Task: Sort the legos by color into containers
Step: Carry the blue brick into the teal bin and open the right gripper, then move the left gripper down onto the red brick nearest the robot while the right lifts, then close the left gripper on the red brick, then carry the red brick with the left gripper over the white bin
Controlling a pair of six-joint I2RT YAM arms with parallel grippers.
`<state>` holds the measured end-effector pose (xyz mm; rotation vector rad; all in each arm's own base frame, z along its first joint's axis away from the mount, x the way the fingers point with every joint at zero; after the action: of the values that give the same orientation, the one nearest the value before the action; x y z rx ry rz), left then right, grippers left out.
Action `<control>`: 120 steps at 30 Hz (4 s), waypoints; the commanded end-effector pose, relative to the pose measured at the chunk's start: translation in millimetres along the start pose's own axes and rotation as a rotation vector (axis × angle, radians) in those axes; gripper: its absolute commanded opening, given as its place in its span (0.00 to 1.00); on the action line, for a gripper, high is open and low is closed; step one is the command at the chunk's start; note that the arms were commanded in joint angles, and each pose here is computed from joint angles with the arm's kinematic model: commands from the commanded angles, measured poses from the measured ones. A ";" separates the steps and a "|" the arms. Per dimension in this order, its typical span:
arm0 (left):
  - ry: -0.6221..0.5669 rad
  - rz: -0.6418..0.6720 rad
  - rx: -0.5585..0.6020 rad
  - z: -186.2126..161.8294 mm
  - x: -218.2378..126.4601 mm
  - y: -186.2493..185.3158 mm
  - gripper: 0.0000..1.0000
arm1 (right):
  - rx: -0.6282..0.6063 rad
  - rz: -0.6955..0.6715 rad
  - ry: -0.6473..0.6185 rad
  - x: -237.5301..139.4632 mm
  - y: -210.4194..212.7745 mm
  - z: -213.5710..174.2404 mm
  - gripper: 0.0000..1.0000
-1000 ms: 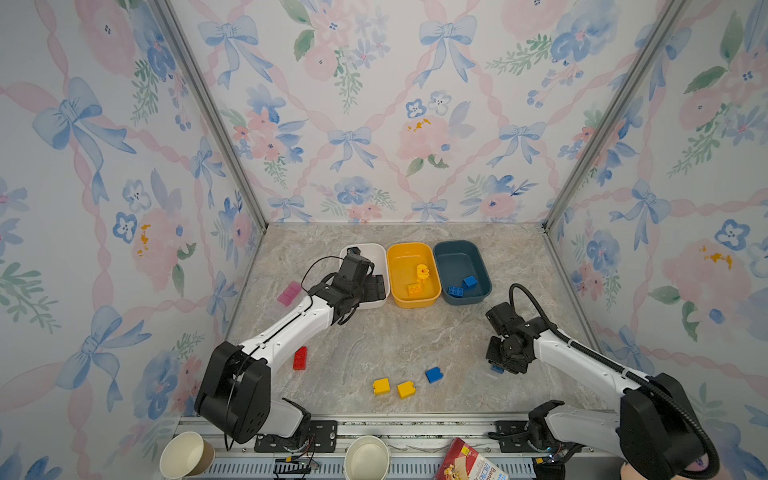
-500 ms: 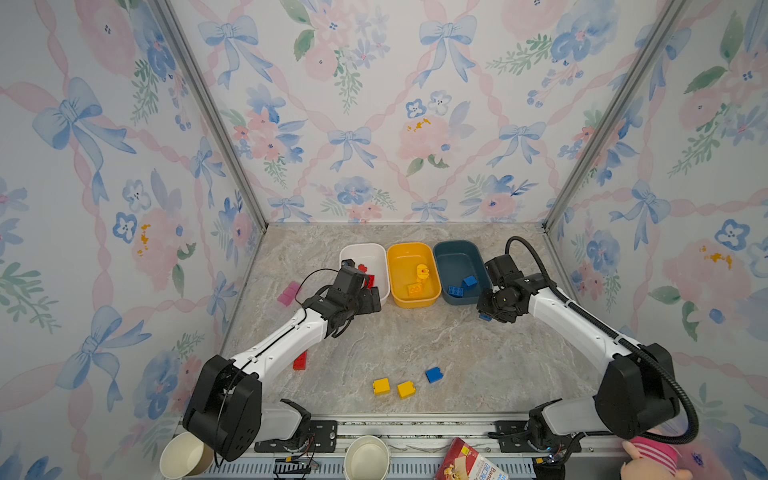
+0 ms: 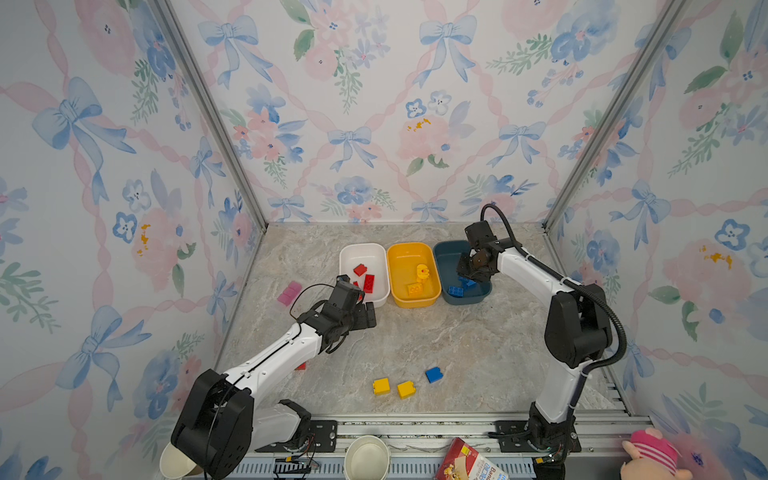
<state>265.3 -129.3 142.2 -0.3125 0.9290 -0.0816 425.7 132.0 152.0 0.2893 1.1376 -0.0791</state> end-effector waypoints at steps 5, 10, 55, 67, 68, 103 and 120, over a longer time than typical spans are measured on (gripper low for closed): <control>-0.017 0.124 -0.080 -7.5 -9.4 22.0 0.96 | -0.019 0.026 0.009 5.9 3.6 4.9 0.61; -0.029 0.203 -0.115 -2.0 -14.5 35.3 0.97 | -0.020 0.041 -0.001 0.4 2.9 4.0 0.71; 0.156 0.491 -0.535 -44.1 1.8 162.4 0.92 | 0.014 0.186 -0.019 -65.2 -9.8 -19.3 0.97; 0.189 0.424 -0.523 -61.8 2.5 142.2 0.79 | 0.032 0.197 -0.031 -71.7 -18.6 -24.8 0.98; 0.194 0.422 -0.523 -65.3 2.8 140.5 0.77 | 0.035 0.197 -0.030 -71.6 -19.1 -24.9 0.98; -0.092 0.238 -0.371 51.1 -30.5 59.4 0.20 | 0.083 0.227 0.019 -74.6 -21.7 -50.2 0.98; -0.080 0.134 -0.020 126.5 32.7 -42.8 0.19 | 0.063 0.241 0.031 -84.3 -14.0 -67.8 0.97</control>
<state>376.7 -134.5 202.2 -0.3477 0.8637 0.1251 337.3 129.4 195.4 0.4768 1.1237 0.1014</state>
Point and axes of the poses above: each gripper's point midway between its finger pads, its own x axis out along the fingers, its own y axis along the line the jaws close on, z = x × y, the point moved 5 cm from there along -x, back along the fingers, and after that the axes turned 3 degrees about -x, right-handed, at the moved point
